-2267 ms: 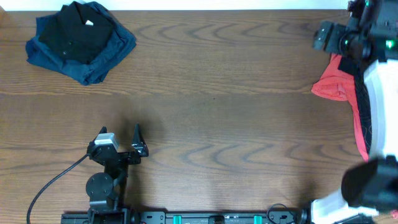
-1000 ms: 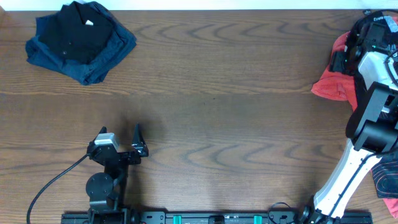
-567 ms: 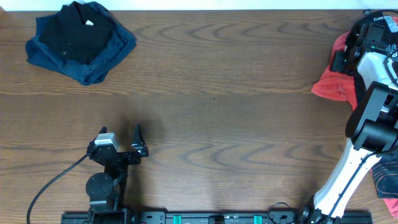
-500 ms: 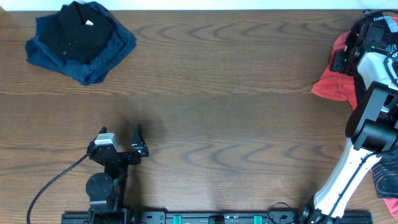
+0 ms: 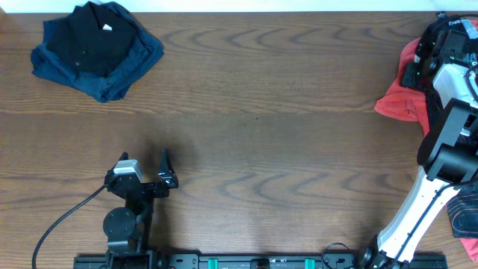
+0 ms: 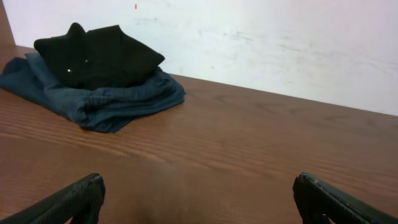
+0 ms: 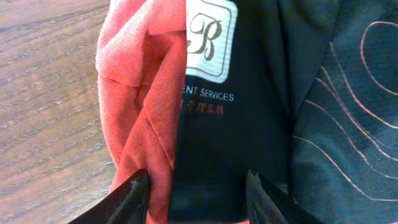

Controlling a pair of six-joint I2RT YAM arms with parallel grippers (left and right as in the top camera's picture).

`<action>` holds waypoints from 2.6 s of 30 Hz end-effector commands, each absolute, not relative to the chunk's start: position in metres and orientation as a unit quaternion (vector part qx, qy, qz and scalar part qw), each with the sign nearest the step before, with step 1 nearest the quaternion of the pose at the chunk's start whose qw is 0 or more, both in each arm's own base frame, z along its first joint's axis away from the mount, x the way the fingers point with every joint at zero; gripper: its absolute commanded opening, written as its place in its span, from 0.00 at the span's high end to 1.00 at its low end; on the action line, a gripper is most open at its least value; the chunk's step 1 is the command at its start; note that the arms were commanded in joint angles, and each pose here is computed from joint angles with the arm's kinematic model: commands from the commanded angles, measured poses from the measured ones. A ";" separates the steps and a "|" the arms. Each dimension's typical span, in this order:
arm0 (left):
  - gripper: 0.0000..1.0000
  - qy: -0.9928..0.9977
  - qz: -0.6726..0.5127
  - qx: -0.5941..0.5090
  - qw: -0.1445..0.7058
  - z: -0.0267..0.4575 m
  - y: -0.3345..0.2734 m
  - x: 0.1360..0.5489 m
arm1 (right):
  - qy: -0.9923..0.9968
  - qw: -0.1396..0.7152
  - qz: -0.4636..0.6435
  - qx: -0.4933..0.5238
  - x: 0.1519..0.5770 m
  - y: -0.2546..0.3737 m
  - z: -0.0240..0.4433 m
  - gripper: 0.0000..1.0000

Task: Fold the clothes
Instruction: 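Close the right gripper on the black jersey's edge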

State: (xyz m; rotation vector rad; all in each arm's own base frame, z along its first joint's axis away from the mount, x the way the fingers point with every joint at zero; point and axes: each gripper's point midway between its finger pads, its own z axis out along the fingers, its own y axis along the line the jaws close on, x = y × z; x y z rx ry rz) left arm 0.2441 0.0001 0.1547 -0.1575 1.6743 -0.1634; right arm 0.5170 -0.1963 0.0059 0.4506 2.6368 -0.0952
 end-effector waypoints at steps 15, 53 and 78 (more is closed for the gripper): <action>0.02 0.754 -0.074 -0.063 0.650 0.139 -0.003 0.244 | 0.955 0.230 -0.001 0.185 0.516 -0.200 0.001 0.59; 0.02 0.754 -0.074 -0.063 0.650 0.139 -0.003 0.244 | 0.951 0.241 -0.003 0.192 0.516 -0.205 0.015 0.76; 0.02 0.754 -0.073 -0.063 0.650 0.139 -0.003 0.244 | 0.949 0.253 -0.005 0.191 0.518 -0.206 0.030 0.82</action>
